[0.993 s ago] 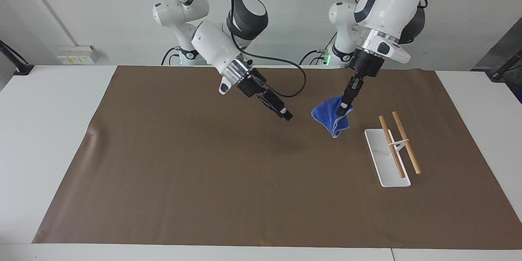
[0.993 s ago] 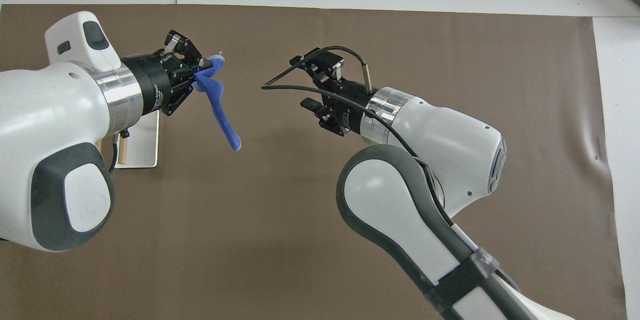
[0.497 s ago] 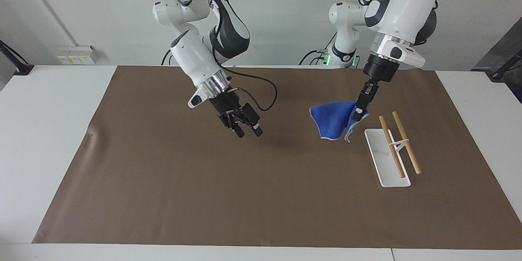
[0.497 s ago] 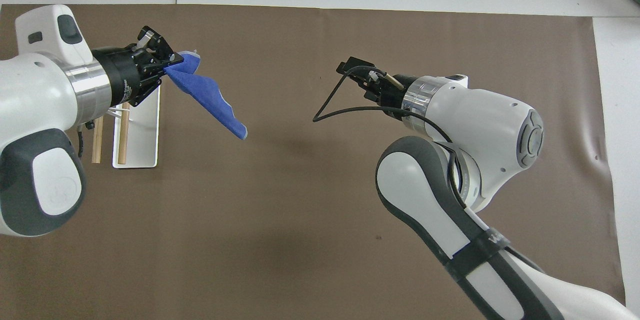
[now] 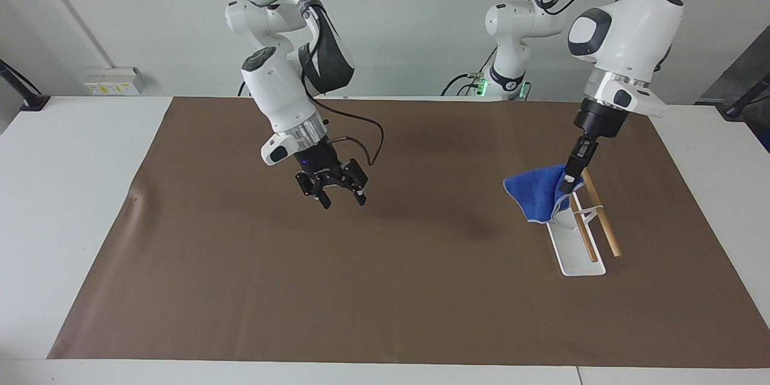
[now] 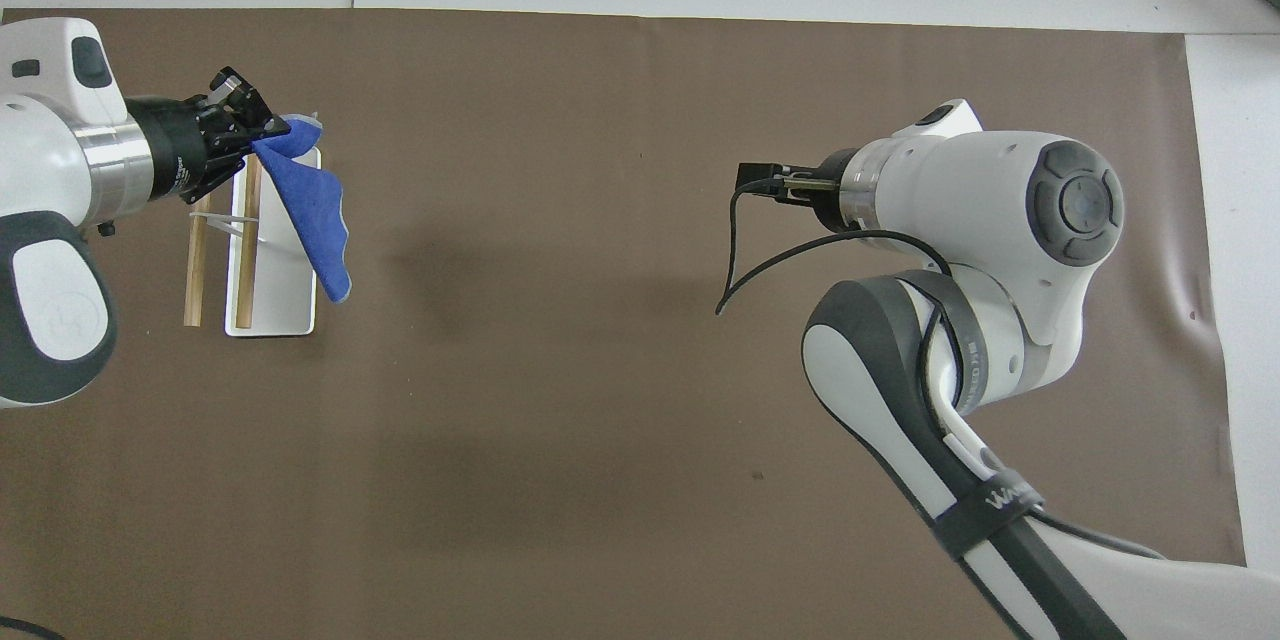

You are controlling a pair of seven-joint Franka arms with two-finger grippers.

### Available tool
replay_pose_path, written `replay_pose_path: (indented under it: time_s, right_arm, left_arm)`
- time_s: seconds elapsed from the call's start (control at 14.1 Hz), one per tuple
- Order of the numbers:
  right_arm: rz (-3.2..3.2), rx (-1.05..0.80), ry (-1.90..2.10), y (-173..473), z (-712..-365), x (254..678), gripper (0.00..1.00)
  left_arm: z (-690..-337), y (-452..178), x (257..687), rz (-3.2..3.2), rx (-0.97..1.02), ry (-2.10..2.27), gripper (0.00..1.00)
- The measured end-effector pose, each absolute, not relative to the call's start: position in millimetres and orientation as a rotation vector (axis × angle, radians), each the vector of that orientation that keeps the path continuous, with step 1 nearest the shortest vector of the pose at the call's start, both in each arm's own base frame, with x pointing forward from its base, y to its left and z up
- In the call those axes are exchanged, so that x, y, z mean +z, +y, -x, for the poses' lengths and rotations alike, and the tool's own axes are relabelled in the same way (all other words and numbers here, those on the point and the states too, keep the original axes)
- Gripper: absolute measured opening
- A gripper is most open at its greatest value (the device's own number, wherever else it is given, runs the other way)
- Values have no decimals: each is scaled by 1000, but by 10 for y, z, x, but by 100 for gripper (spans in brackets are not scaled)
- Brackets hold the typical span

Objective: Right arm passes towel to left arm to hang
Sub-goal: 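Pull the towel back with the left gripper while the right gripper withdraws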

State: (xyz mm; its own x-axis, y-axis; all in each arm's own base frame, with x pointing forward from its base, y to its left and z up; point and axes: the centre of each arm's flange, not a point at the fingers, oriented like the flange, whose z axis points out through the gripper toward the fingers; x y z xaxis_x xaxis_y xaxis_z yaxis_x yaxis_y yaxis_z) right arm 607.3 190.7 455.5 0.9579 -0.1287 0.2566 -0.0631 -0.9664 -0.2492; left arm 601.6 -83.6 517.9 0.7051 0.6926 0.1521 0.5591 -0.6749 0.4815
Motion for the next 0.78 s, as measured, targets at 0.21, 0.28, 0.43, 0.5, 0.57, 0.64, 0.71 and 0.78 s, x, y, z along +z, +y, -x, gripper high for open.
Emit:
replay_pose_path:
  time_s: [0.21,0.28,0.43,0.5,0.57,0.64,0.71,0.78]
  right_arm:
    - [3030,-375,50,1688,-6094,4862,100]
    - [3050,-367,66,1575,-6094,4946,100]
    - [3079,-335,137,1266,-6089,5162,100]
    - [3093,-311,175,1101,-6072,5302,100]
    - [3106,-283,205,955,-6039,5461,100]
    - [3116,-258,233,839,-5997,5609,100]
    - [3125,-230,255,740,-5942,5754,100]
    - [3133,-208,263,656,-5879,5888,100]
  left_arm:
    - [-6071,-739,5047,-2567,464,887,2]
    - [-6088,-717,5015,-2579,472,861,2]
    - [-6132,-674,4913,-2614,486,794,2]
    - [-6160,-647,4844,-2629,490,767,2]
    - [-6188,-606,4782,-2640,496,750,2]
    - [-6209,-555,4738,-2649,501,738,2]
    - [-6222,-487,4715,-2661,508,718,2]
    - [-6229,-417,4712,-2675,520,689,2]
